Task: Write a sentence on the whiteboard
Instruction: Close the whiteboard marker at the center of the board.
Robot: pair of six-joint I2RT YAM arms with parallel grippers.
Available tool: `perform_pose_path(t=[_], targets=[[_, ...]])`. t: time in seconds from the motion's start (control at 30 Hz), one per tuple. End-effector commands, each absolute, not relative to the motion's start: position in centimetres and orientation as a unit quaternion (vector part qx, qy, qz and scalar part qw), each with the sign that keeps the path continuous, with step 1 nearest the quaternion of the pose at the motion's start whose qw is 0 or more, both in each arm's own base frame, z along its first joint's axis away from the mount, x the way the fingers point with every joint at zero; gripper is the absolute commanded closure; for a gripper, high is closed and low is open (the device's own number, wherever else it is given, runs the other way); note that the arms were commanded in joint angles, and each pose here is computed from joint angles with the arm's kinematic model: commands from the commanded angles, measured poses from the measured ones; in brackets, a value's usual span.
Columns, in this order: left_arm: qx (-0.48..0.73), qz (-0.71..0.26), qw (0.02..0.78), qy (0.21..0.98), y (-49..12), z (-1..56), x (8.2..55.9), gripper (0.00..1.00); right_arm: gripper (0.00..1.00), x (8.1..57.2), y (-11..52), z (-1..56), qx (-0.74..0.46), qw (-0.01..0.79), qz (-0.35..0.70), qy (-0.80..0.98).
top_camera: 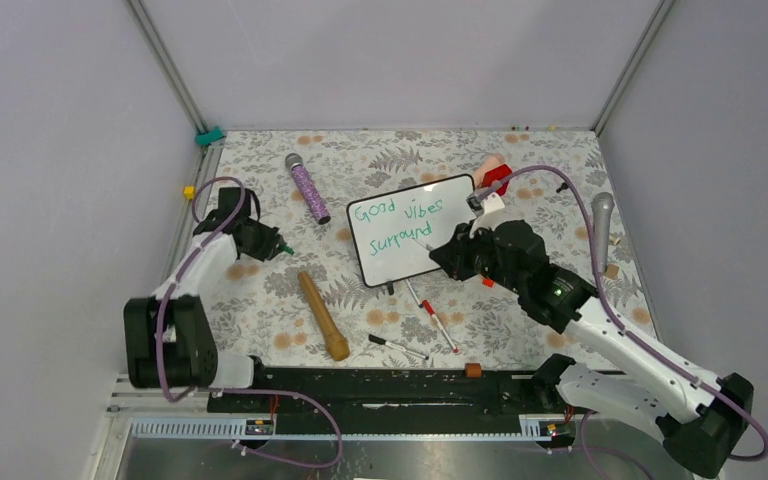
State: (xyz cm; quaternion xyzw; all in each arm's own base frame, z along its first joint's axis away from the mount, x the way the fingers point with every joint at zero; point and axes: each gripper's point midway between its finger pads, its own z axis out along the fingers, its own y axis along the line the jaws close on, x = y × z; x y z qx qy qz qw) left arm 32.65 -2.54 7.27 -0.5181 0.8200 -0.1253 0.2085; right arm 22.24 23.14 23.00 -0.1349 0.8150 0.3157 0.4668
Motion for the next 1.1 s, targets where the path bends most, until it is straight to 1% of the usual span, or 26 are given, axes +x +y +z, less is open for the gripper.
perform_pose_path(t=[0.0,0.13,0.27,0.37,0.5,0.77,1.07], targets=[[-0.521,-0.269,0.218,0.781,-6.6,12.6,32.6,1.0,1.0,21.9,28.2,26.1,-0.157,0.475,0.411,0.762],[-0.509,-0.311,0.223,0.771,-8.4,14.7,31.3,1.0,1.0,21.3,31.4,25.1,-0.172,0.482,0.414,0.753],[-0.495,-0.348,0.205,0.769,-10.1,15.6,29.9,1.0,1.0,21.1,34.0,24.6,-0.177,0.481,0.411,0.754],[-0.493,-0.364,0.207,0.763,-10.4,16.4,29.4,1.0,1.0,21.2,35.3,24.3,-0.174,0.487,0.407,0.753],[-0.491,-0.376,0.215,0.756,-10.5,17.2,29.0,1.0,1.0,21.4,37.1,23.8,-0.18,0.492,0.384,0.76],[-0.491,-0.386,0.212,0.752,-10.7,17.5,28.4,1.0,1.0,21.4,40.4,23.6,-0.205,0.483,0.381,0.761],[-0.492,-0.395,0.201,0.75,-11.1,17.6,28.3,1.0,1.0,21.6,42.1,23.0,-0.216,0.483,0.362,0.767]])
